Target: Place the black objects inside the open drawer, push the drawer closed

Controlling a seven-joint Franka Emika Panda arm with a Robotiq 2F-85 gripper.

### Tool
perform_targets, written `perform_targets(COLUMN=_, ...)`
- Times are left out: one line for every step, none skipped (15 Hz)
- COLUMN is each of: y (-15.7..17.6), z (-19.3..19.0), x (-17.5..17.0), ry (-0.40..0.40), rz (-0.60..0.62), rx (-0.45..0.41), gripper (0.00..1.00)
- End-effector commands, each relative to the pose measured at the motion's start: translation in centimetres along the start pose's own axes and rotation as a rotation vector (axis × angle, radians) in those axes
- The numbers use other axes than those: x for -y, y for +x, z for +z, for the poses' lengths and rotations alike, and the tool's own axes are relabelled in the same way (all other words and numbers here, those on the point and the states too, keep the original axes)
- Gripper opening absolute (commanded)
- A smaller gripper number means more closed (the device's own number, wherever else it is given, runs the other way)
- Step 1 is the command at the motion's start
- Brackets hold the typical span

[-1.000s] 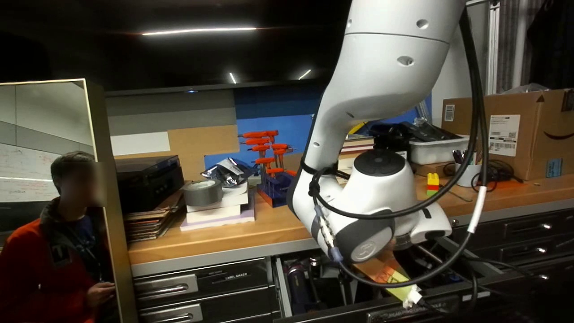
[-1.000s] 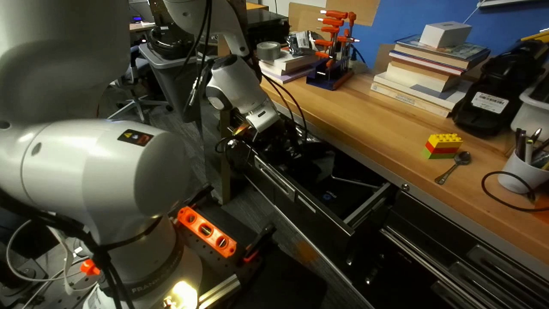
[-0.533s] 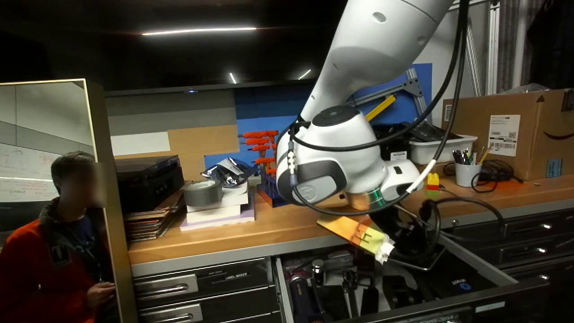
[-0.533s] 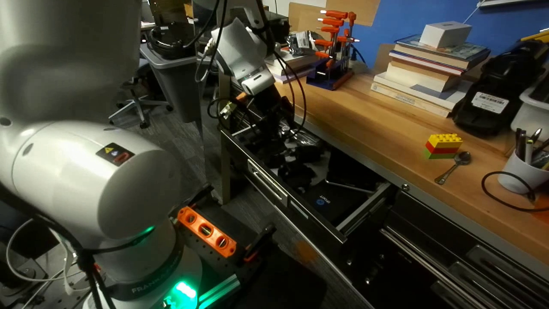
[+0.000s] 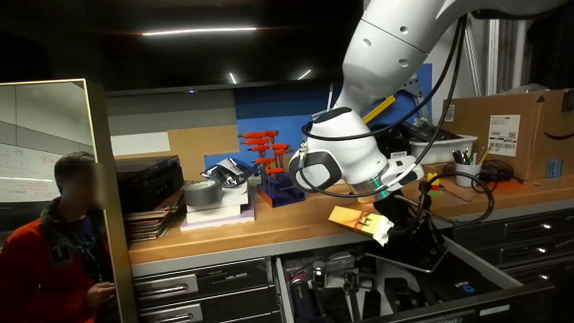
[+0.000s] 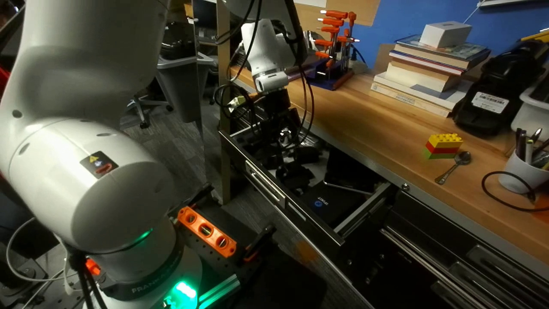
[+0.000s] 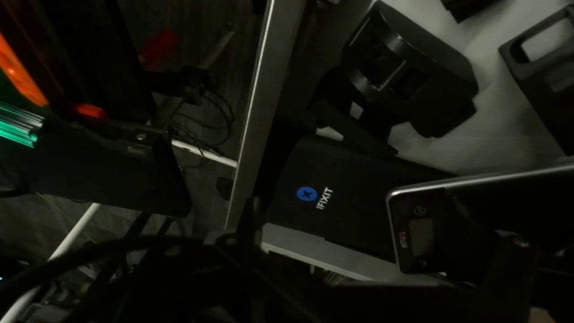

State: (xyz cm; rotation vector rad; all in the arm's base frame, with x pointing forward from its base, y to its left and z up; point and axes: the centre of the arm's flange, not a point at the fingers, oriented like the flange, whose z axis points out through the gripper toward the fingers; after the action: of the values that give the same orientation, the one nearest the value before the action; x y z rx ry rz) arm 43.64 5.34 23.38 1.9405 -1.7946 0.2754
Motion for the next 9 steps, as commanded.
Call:
perform_targets(y=0.3, z=1.1, x=0.9, ry=-0.101, rz=0.007, rx=0.069, gripper=1.0)
perform_targets(y=0.5, z=1.9, x=0.6, ry=-0.119, rz=0.01, rx=0.09, gripper=1.0)
perform_targets(y=0.4, z=2.7, x=0.3, ry=-0.129, rz=0.013, rx=0.113, gripper=1.0)
perform_targets(y=0.5, z=3.5, x=0.0, ry=-0.137, rz=0.02, rx=0.137, gripper=1.0)
perform_targets(y=0.6, z=4.2, x=-0.2, ry=-0.151, rz=0.024, rx=0.157, gripper=1.0)
perform_targets(y=0.6, z=4.6, x=-0.4, ry=-0.159, rz=0.026, rx=0.178, gripper=1.0)
perform_targets(y=0.7, z=4.9, x=-0.6, ry=-0.166, rz=0.032, rx=0.198, gripper=1.0)
perform_targets(y=0.7, z=5.3, x=-0.8, ry=-0.174, rz=0.037, rx=0.215, gripper=1.0)
perform_targets(y=0.7, z=5.8, x=-1.1, ry=-0.183, rz=0.042, rx=0.232, gripper=1.0)
